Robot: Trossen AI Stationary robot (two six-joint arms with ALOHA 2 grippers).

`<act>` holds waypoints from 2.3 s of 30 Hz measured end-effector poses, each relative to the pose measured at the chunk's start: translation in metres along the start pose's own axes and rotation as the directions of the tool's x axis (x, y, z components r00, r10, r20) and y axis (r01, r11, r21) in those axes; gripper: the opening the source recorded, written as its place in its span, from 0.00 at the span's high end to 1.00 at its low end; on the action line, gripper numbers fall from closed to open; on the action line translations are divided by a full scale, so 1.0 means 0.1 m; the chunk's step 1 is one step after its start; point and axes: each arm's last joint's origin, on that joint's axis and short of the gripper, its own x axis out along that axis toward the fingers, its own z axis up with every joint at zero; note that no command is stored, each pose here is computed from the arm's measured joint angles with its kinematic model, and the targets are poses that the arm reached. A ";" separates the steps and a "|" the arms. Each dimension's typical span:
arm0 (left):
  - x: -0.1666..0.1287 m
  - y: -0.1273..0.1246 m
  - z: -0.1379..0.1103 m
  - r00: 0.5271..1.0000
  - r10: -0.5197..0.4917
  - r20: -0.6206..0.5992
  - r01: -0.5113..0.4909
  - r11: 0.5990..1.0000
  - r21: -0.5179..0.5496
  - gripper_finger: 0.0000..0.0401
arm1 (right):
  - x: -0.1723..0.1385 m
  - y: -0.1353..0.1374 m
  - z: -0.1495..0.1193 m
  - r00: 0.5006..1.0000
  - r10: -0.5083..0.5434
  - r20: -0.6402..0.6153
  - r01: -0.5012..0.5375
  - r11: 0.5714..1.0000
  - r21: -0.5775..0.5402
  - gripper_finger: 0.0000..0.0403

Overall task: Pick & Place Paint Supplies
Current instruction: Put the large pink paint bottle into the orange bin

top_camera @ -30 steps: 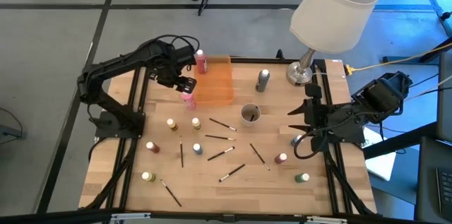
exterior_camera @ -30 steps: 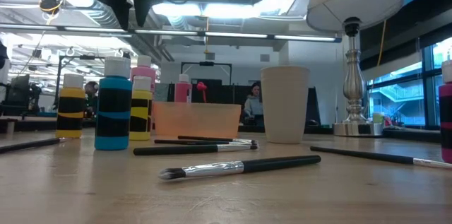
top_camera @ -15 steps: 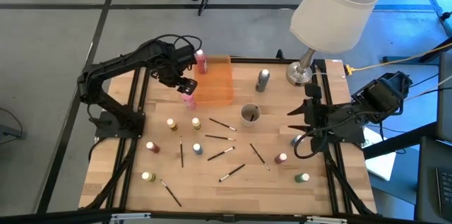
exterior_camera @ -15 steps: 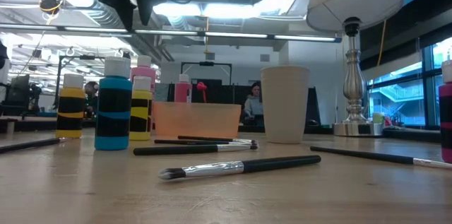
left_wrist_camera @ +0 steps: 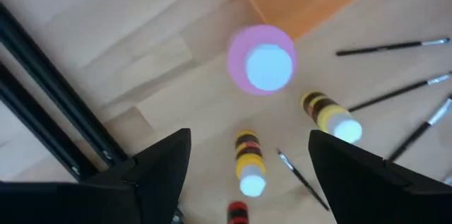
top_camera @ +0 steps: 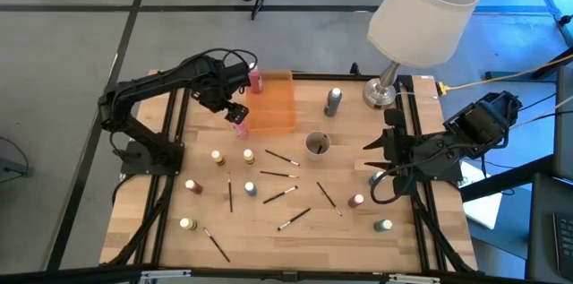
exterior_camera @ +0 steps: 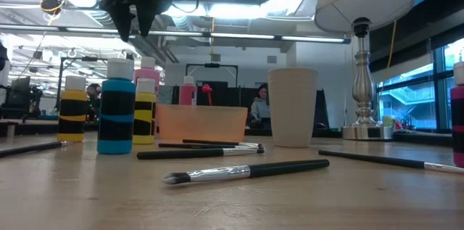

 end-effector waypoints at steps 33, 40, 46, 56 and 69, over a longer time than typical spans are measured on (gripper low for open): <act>0.33 -0.23 0.25 1.000 0.018 -0.023 -0.019 0.999 -0.038 0.32 | 0.00 0.00 -0.02 1.000 0.020 -0.020 -0.020 1.000 -0.018 0.58; 0.38 -0.25 0.27 0.998 0.006 -0.058 -0.008 1.000 -0.024 0.32 | -0.01 -0.01 -0.03 0.999 0.019 -0.027 -0.019 1.000 -0.022 0.58; 0.38 -0.25 0.27 0.998 0.000 -0.069 -0.002 1.000 -0.024 0.34 | -0.02 -0.01 -0.04 0.999 0.017 -0.032 -0.018 1.000 -0.024 0.58; 0.38 -0.24 0.27 0.998 0.022 -0.054 -0.024 0.999 -0.029 0.40 | -0.02 -0.01 -0.04 0.999 0.017 -0.035 -0.018 1.000 -0.024 0.58; 0.38 -0.24 0.27 0.998 0.040 -0.039 -0.041 0.999 -0.029 0.40 | -0.02 -0.01 -0.04 0.999 0.032 -0.040 -0.033 0.999 -0.021 0.58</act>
